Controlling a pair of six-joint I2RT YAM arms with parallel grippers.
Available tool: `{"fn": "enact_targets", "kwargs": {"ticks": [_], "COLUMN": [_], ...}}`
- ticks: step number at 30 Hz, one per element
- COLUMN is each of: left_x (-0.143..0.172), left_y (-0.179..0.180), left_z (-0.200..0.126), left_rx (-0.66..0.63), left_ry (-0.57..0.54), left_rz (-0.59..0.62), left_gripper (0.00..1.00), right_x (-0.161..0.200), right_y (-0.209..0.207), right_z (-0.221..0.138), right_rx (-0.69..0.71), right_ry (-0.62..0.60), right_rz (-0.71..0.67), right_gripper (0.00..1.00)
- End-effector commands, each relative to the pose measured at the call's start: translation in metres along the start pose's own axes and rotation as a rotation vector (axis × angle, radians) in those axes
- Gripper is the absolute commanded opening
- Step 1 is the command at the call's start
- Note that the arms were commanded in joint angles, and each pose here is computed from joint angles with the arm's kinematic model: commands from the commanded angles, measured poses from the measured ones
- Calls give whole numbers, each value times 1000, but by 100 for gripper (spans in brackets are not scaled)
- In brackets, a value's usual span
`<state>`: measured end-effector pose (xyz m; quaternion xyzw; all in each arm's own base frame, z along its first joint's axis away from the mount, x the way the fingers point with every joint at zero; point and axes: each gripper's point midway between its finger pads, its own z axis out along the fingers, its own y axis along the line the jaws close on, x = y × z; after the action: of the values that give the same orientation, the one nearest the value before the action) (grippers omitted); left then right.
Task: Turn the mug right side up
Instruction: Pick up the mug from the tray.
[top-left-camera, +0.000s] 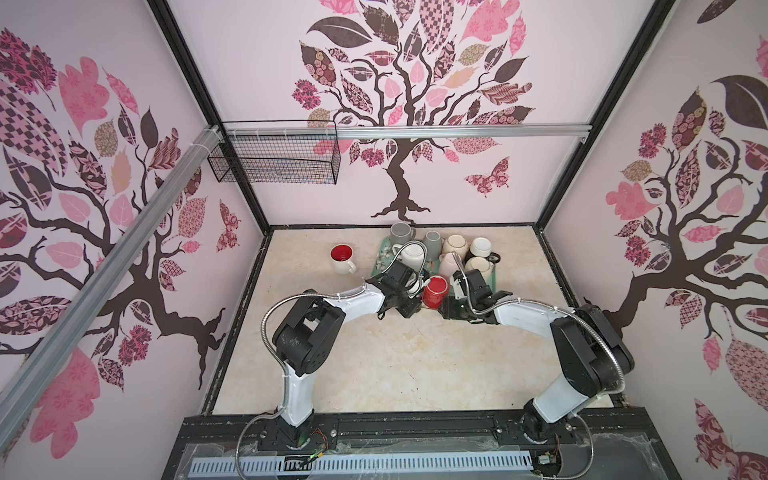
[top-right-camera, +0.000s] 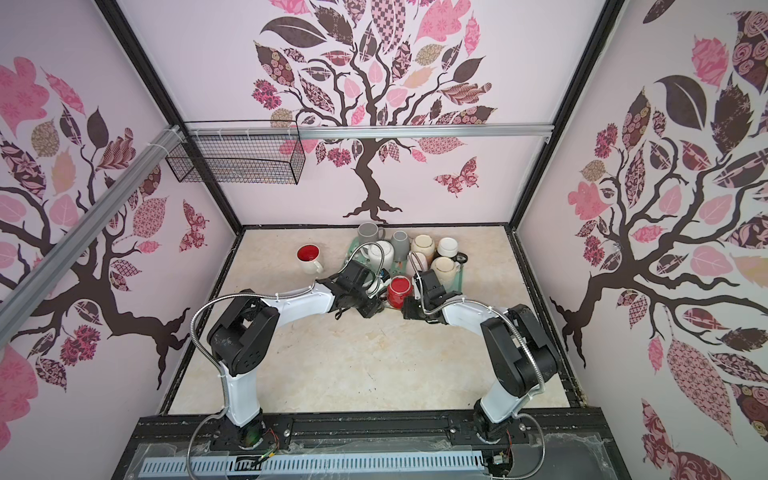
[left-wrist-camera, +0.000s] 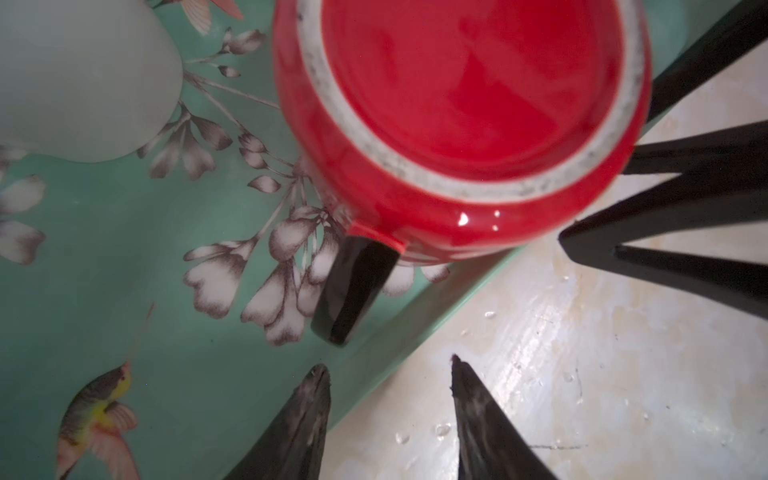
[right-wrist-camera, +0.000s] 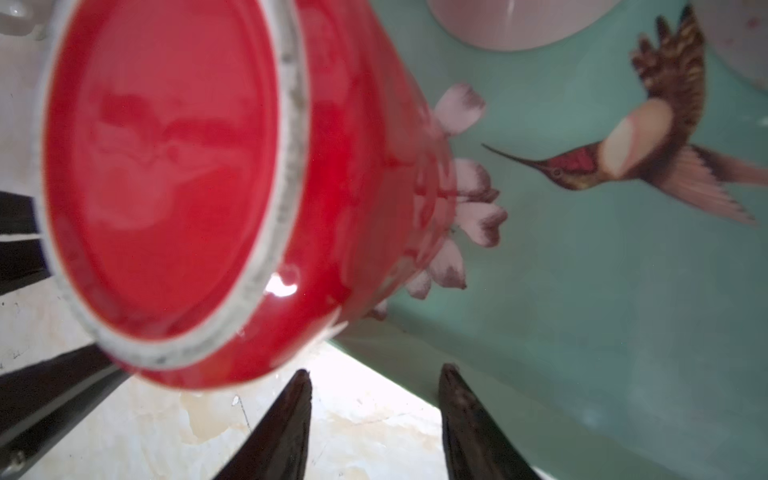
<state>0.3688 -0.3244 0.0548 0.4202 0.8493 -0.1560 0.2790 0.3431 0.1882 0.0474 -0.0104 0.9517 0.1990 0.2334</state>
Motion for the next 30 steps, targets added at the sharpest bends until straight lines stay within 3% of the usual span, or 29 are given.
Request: {"fn": "enact_targets", "kwargs": {"ticks": [1,5,18,22,26,30], "left_x": [-23,-31,-46,-51,-53,-56], "left_y": [4,1,-1,-6,-7,-6], "left_z": [-3,-6,6,3,0,-6], "left_rx": [7,44,98,125,130,108], "left_ry": [-49,-68,-57,-77,-87,-115], "left_rz": [52,85,127,128,119,111], "left_gripper": [50,43,43,30,2,0], "right_x": [-10,-10,-12,-12,-13,-16], "right_y": [2,2,1,0,2,6], "right_z": [-14,-14,-12,-12,-14,-21], "right_rx": [1,1,5,8,1,-13], "right_ry": [-37,-40,-41,-42,-45,-73], "right_rz": [-4,-9,-9,-8,-6,-2], "right_gripper": [52,52,52,51,51,52]}}
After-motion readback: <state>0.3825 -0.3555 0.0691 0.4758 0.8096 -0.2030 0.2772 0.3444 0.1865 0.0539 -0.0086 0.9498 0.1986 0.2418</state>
